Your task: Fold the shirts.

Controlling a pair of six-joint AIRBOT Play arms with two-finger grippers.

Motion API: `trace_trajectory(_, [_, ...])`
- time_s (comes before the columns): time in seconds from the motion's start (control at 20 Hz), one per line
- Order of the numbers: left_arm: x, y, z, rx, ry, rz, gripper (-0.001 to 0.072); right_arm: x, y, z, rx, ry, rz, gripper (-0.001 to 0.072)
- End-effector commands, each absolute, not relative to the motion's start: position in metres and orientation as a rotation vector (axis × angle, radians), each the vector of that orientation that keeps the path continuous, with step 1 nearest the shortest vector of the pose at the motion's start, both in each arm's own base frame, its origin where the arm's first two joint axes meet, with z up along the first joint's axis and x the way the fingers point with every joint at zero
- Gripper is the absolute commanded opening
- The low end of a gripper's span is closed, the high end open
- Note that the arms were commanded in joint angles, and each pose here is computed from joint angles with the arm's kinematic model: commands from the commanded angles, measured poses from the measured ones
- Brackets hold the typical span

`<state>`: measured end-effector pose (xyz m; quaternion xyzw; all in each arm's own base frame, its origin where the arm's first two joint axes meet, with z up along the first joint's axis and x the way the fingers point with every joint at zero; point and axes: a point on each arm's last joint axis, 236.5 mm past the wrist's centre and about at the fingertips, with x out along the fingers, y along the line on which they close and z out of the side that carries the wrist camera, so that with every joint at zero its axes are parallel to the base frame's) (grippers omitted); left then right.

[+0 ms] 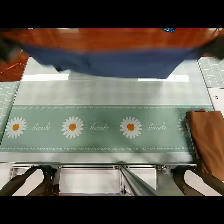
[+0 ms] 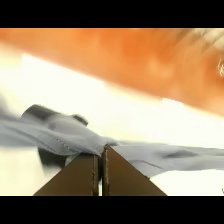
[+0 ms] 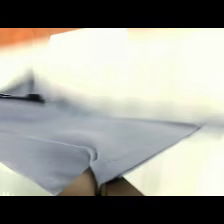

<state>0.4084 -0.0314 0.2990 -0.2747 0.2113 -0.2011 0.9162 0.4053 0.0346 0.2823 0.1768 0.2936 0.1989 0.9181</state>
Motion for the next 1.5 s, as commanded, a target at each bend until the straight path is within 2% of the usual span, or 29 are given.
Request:
trace_trajectory(0.0, [0.356, -0.047, 0.436, -0.397, 0.146, -0.462, 0.0022, 0.354, 0.048, 0.421, 0.218, 0.270, 0.396, 0.0025])
trace_trajectory(0.2, [0.291, -0.068, 0.476, -0.268, 0.084, -0.470, 0.0022, 0.285, 0.060, 0.466, 0.124, 0.145, 0.347, 0.0025])
trace_trajectory(0.45, [0.228, -0.041, 0.464, -0.100, 0.111, -0.160, 0.0022, 0.220, 0.046, 0.445, 0.062, 0.235, 0.180, 0.0024])
trace_trajectory(0.7, [0.165, -0.016, 0.471, -0.007, 0.051, 0.029, 0.0022, 0.187, 0.027, 0.430, 0.056, 0.290, 0.052, 0.0024])
trace_trajectory(0.85, [0.153, 0.018, 0.456, -0.013, 0.106, 0.164, 0.0023, 0.189, 0.028, 0.419, 0.074, 0.326, 0.057, 0.0024])
trace_trajectory(0.95, [0.171, 0.019, 0.435, -0.045, 0.183, 0.146, 0.0023, 0.203, 0.024, 0.396, 0.099, 0.391, 0.061, 0.0024])
trace_trajectory(1.1, [0.229, 0.006, 0.371, -0.130, 0.389, 0.040, 0.0023, 0.238, 0.019, 0.337, 0.159, 0.547, 0.096, 0.0024])
trace_trajectory(1.3, [0.308, -0.025, 0.261, -0.304, 0.679, -0.153, 0.0023, 0.303, 0.024, 0.254, 0.272, 0.708, 0.211, 0.0025])
trace_trajectory(1.45, [0.366, -0.023, 0.184, -0.421, 0.812, -0.169, 0.0023, 0.358, 0.021, 0.189, 0.354, 0.810, 0.275, 0.0025])
